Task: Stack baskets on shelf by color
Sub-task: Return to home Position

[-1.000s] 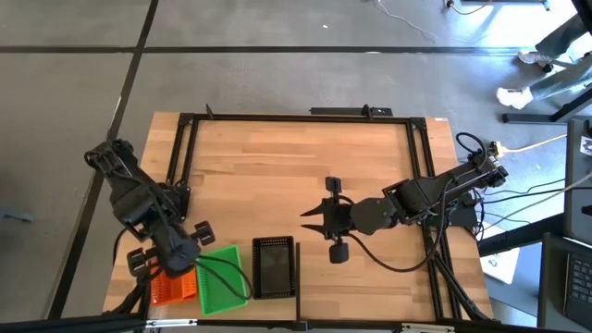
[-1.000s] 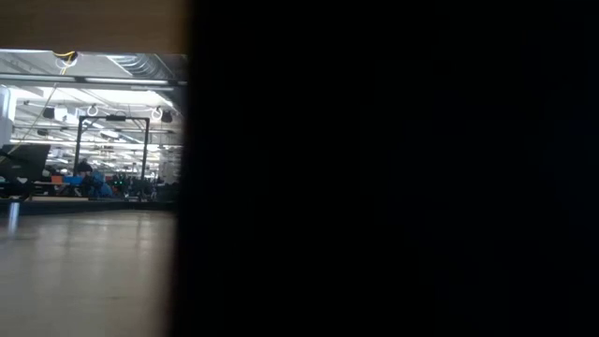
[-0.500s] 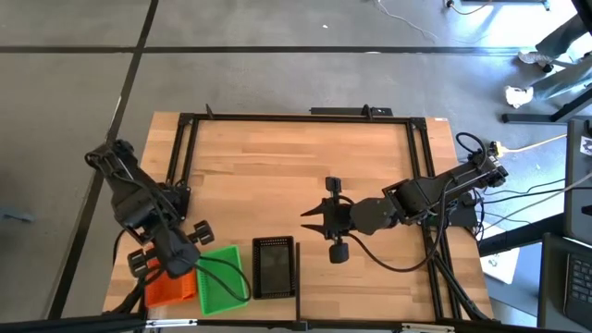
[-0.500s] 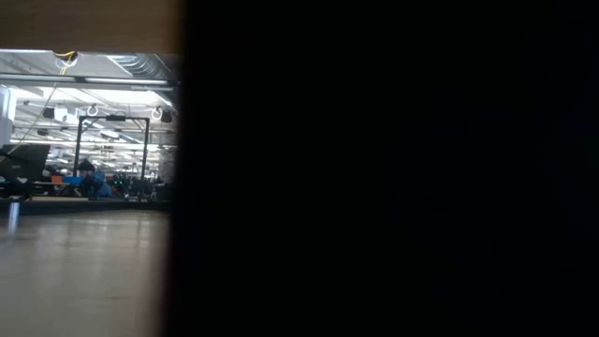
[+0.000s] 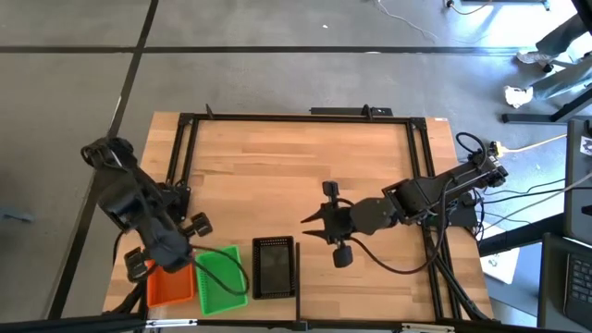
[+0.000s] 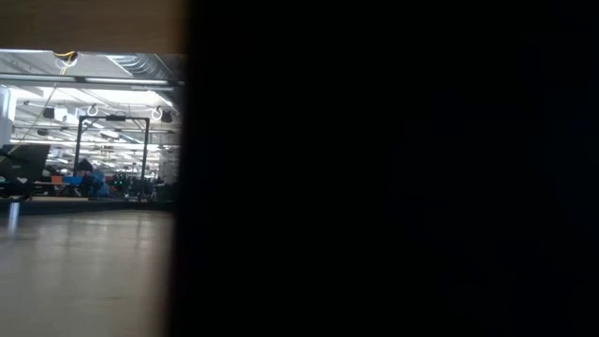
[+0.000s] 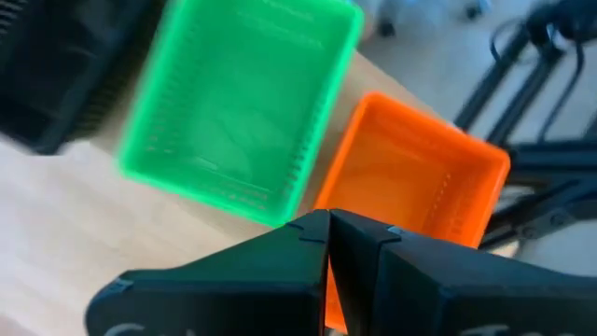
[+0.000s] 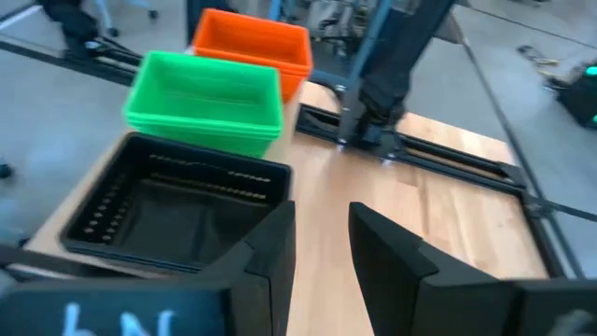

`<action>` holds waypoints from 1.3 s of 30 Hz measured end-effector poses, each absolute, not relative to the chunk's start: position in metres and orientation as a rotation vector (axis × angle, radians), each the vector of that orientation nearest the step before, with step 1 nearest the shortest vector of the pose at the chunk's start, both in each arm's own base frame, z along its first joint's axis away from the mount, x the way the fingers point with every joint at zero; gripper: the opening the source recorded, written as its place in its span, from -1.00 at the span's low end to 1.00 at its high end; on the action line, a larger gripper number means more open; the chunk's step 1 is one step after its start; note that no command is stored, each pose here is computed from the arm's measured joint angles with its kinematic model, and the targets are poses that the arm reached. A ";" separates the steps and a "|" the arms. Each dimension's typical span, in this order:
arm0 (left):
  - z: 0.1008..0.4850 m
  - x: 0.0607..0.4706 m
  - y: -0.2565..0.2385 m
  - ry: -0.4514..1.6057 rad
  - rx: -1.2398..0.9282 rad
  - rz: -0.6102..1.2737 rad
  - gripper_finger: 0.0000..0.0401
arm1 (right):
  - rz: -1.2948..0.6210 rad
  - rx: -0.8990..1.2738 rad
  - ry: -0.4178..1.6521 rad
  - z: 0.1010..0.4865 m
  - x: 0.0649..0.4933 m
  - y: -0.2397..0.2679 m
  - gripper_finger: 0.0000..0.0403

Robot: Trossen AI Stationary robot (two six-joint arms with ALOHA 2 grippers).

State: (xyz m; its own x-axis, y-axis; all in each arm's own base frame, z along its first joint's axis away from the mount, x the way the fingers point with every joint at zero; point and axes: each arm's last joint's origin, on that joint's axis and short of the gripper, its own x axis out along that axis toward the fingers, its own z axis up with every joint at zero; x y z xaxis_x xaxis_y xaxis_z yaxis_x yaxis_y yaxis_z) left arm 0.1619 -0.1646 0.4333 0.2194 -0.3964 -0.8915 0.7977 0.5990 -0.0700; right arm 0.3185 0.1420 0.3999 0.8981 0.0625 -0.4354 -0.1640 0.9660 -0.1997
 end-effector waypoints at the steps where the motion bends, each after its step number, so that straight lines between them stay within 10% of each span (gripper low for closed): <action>1: 0.439 0.161 -0.163 1.031 0.444 -0.847 -1.00 | 0.132 -0.232 0.440 0.400 0.318 0.142 -0.47; 19: 0.511 0.069 -0.067 0.550 0.105 -0.384 -1.00 | 0.170 -0.204 0.383 0.431 0.284 0.127 -0.47; 39: 0.448 0.043 -0.029 0.298 -0.019 -0.261 -1.00 | 0.143 -0.034 0.268 0.445 0.142 0.059 -0.47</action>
State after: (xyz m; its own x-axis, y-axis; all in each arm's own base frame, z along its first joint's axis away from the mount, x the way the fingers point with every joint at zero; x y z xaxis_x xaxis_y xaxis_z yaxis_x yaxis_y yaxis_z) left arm 0.0428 -0.0290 0.4482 0.9223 -0.2574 -0.2882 0.2518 0.9661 -0.0569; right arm 0.1418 0.0587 0.4448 0.9544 0.1361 -0.2658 -0.1451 0.9893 -0.0144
